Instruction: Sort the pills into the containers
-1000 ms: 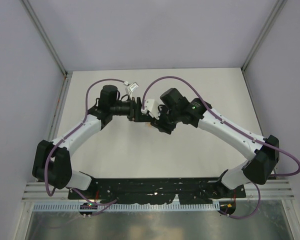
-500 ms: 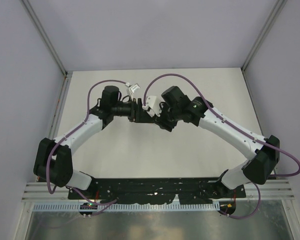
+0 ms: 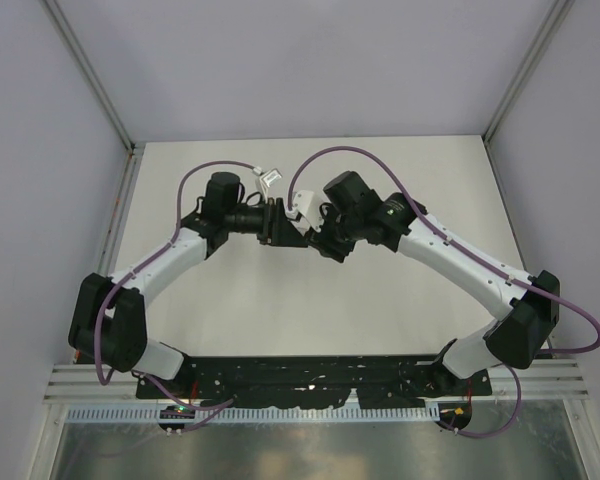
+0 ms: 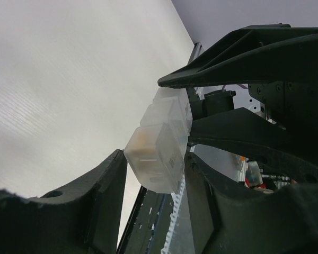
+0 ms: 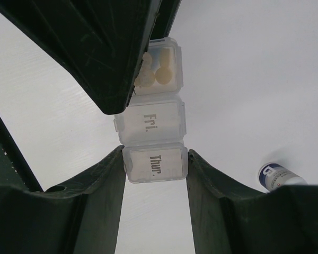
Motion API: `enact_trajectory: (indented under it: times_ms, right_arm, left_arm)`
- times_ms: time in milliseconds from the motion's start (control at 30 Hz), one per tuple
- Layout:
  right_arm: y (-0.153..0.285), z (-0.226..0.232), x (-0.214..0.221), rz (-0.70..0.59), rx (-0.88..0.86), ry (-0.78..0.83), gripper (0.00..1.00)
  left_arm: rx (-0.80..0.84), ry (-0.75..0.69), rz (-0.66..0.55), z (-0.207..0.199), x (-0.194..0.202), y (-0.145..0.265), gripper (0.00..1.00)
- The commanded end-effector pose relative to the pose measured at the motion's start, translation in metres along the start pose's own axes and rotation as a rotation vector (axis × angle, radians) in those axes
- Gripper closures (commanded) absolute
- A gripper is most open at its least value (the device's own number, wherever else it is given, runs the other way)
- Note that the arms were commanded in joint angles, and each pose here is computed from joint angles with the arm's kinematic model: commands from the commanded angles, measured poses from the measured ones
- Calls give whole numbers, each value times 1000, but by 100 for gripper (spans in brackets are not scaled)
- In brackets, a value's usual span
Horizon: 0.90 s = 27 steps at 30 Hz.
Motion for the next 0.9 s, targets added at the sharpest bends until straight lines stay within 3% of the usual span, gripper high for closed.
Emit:
enact_trajectory:
  times_ms: [0, 300, 400, 467, 867]
  right_arm:
    - [10, -8, -19, -72, 37, -2, 81]
    - [10, -8, -19, -72, 32, -4, 82]
    - [10, -8, -20, -75, 33, -6, 82]
    - [10, -8, -20, -75, 31, -8, 81]
    - [8, -9, -20, -75, 33, -10, 82]
  left_arm:
    - [26, -16, 8, -2, 0, -2, 51]
    - [34, -7, 13, -1, 1, -4, 70]
    - [37, 15, 20, -1, 2, -4, 83]
    - [48, 8, 7, -2, -2, -6, 100]
    - [65, 74, -53, -4, -1, -6, 100]
Point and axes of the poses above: each gripper's point midway between its finger pads, its own y axis back along the fingers, its own z axis along the line the jaws close on, x = y × z, the point moved 5 cm from there along y, back along the fingers, and after that the axes turned 1 degree about y, right-handed, at the moved point
